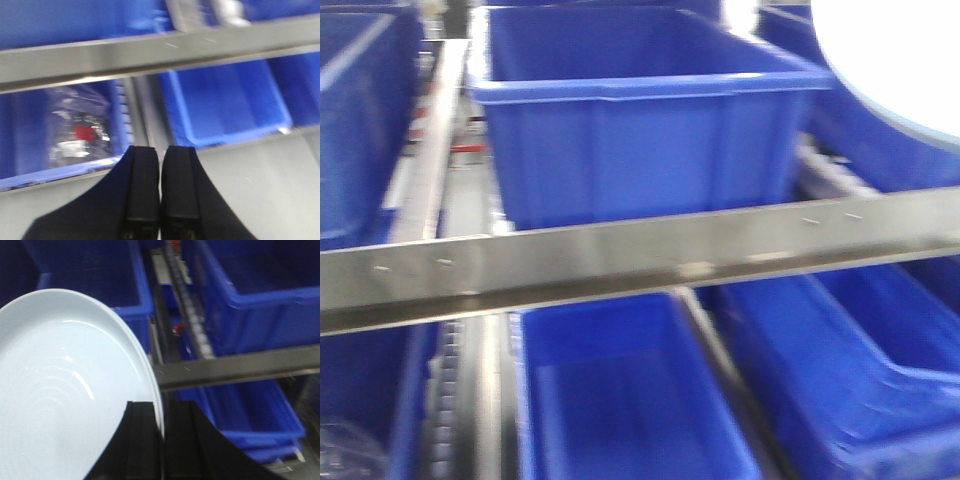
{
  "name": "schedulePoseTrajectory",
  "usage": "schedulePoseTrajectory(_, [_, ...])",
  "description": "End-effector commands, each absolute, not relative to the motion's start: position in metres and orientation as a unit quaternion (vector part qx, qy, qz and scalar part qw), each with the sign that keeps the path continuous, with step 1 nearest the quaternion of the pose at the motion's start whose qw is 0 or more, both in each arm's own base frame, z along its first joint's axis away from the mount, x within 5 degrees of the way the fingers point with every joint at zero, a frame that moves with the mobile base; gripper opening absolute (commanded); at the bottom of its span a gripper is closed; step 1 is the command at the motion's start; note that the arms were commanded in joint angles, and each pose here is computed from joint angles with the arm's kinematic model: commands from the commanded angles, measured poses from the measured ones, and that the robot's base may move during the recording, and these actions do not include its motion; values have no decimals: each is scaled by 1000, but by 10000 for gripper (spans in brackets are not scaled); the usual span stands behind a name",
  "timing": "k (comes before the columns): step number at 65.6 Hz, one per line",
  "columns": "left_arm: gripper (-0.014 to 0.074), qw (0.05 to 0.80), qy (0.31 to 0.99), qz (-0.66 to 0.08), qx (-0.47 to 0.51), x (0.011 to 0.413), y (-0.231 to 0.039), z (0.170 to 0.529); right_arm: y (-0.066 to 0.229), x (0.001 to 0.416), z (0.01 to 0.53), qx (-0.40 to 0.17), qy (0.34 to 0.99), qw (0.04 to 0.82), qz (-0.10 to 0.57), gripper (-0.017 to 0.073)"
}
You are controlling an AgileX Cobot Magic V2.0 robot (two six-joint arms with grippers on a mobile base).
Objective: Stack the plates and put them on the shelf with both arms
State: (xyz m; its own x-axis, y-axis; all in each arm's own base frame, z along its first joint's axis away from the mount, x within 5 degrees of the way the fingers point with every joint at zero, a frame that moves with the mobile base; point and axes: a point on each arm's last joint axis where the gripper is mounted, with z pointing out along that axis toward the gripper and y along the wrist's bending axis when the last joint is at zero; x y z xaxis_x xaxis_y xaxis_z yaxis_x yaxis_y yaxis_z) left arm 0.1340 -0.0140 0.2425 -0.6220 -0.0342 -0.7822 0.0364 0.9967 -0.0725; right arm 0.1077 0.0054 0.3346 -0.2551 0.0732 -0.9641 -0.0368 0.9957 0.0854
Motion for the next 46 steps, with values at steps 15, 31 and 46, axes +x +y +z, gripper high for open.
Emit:
schedulePoseTrajectory(15, [103,480,876,-50,-3,140,-15,257,4,108,353,19,751,659,46,57])
schedulePoseTrajectory(31, [104,480,876,-50,-3,140,-15,257,4,108,353,19,751,659,46,57])
schedulePoseTrajectory(46, [103,480,876,-50,-3,140,-15,257,4,108,353,19,751,659,46,57])
